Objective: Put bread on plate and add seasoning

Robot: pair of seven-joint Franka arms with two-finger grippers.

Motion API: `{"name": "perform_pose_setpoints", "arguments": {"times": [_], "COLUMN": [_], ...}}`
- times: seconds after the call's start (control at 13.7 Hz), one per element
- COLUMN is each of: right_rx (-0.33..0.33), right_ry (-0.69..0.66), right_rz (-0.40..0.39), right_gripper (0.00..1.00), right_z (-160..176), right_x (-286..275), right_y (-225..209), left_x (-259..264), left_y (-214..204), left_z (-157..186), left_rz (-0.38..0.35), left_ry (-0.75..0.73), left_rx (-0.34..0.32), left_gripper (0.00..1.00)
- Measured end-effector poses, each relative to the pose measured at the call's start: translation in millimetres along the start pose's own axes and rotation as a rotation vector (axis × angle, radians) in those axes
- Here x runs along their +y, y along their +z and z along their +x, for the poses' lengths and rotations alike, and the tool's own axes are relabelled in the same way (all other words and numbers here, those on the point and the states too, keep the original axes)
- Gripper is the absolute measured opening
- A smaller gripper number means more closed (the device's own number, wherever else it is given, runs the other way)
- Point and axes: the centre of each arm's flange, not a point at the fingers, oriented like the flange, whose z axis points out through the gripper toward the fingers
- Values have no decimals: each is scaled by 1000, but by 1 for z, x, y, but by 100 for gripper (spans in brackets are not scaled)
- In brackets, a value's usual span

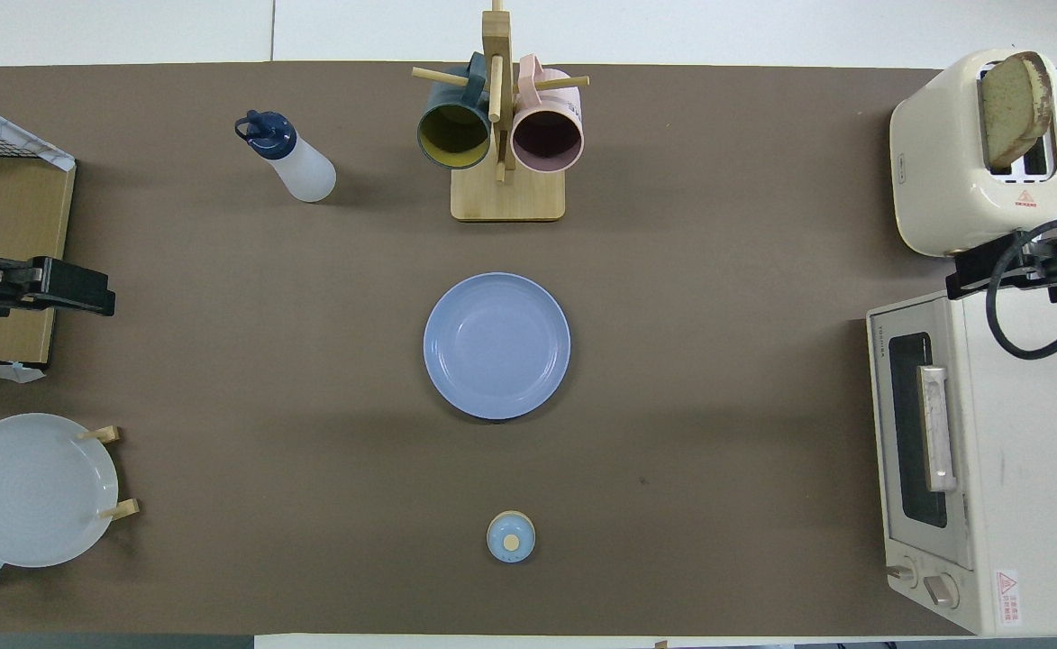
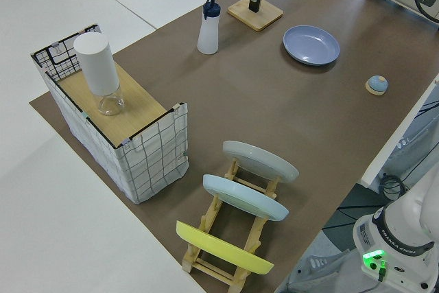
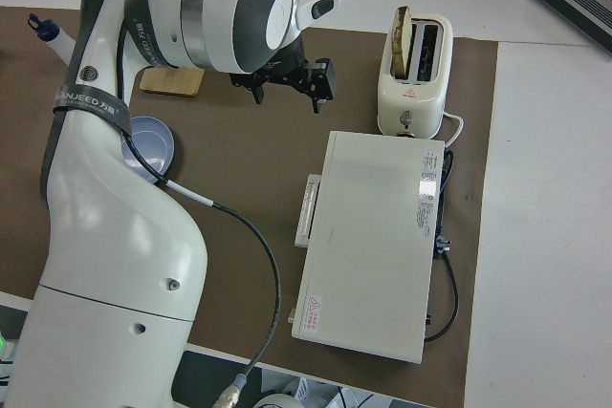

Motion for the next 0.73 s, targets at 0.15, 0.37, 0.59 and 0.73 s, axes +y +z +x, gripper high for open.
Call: {"name": "perform_pose_setpoints", "arguments": {"times": [0.15, 0.37, 0.59, 0.73], "right_rx": [1, 1, 1, 8], "right_ry": [-1, -1, 2, 18], "right_rz": [0, 0, 0, 2], "right_gripper": [100, 100, 100, 100], "right_z": [0, 0, 0, 1], "right_x": [0, 0, 1, 10], "right_y": [0, 0, 0, -1], "left_x": [0, -2, -3, 6], "left_y": [0, -4, -9, -4], "left_z": [0, -2, 2, 9], "left_rz": [0, 0, -1, -1], "left_ry": [0, -4, -5, 11], "left_rx": [1, 11, 61, 120], "left_gripper": [100, 100, 100, 100]}}
